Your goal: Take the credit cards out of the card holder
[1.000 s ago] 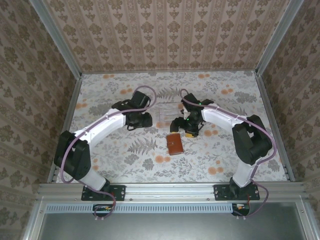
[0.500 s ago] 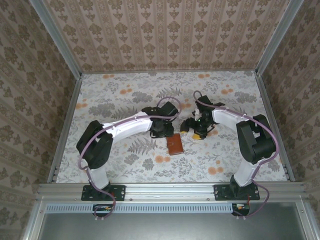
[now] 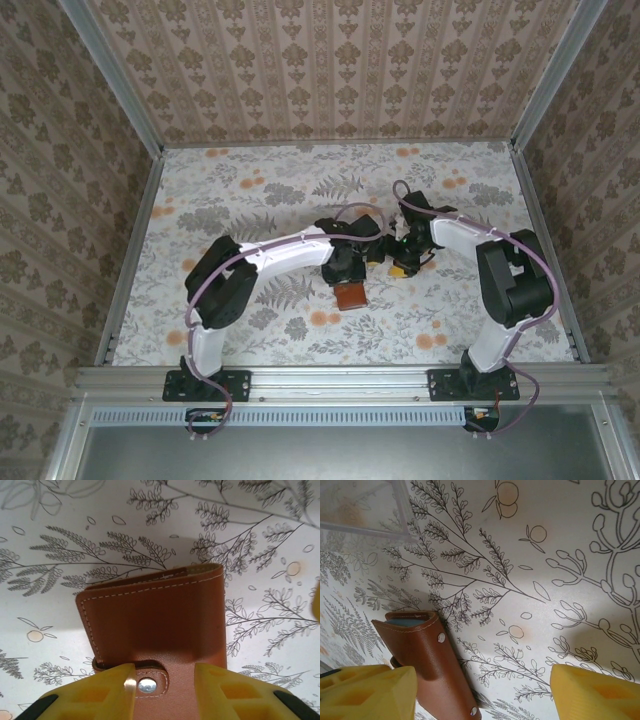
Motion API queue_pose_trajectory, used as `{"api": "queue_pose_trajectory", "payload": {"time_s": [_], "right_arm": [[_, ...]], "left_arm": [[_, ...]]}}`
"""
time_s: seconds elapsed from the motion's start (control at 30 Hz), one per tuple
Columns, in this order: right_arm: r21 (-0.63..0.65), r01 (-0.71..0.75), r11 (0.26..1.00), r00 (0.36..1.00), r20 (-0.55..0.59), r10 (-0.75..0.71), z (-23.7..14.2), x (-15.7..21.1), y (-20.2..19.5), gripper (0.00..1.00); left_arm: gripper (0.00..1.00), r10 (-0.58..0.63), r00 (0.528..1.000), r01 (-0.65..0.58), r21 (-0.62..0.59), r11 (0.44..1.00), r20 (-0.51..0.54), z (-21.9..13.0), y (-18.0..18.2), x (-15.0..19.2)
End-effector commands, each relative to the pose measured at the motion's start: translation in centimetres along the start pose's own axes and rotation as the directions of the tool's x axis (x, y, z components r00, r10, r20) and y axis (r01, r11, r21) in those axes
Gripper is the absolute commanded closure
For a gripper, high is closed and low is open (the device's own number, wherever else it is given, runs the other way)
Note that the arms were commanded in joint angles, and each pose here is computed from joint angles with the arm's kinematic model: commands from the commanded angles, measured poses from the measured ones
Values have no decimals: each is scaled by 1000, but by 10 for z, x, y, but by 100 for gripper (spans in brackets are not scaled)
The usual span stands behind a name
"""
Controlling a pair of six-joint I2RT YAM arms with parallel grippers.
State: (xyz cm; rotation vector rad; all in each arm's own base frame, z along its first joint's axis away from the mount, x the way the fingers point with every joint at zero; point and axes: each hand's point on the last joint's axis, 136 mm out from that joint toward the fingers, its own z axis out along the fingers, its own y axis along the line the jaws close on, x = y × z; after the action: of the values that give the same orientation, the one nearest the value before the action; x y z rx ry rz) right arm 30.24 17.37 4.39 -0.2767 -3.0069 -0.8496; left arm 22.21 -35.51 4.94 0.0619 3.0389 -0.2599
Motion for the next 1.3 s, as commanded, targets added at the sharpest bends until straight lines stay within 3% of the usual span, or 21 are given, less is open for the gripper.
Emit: {"api": "queue_pose_trajectory", "payload": {"time_s": [0.0, 0.43, 0.57, 0.83, 1.27], "right_arm": [[-29, 40, 999, 999, 15, -40, -9, 4, 7, 29], [-49, 41, 998, 999, 14, -40, -9, 5, 8, 29], [-52, 40, 998, 999, 14, -39, -9, 5, 9, 29], [-52, 41, 998, 999, 11, -41, -9, 6, 8, 29], [-109, 37, 993, 999, -21, -40, -5, 10, 16, 29]], "left_arm": [[63, -24, 999, 21, -80, 997, -29, 3, 7, 7], [64, 1, 1000, -7, -187, 982, -30, -13, 15, 9], [63, 7, 1000, -12, -186, 982, -27, -16, 14, 8], [61, -16, 997, 8, -104, 995, -74, 11, 4, 17], [80, -2, 997, -9, -153, 988, -71, 13, 25, 20]]}}
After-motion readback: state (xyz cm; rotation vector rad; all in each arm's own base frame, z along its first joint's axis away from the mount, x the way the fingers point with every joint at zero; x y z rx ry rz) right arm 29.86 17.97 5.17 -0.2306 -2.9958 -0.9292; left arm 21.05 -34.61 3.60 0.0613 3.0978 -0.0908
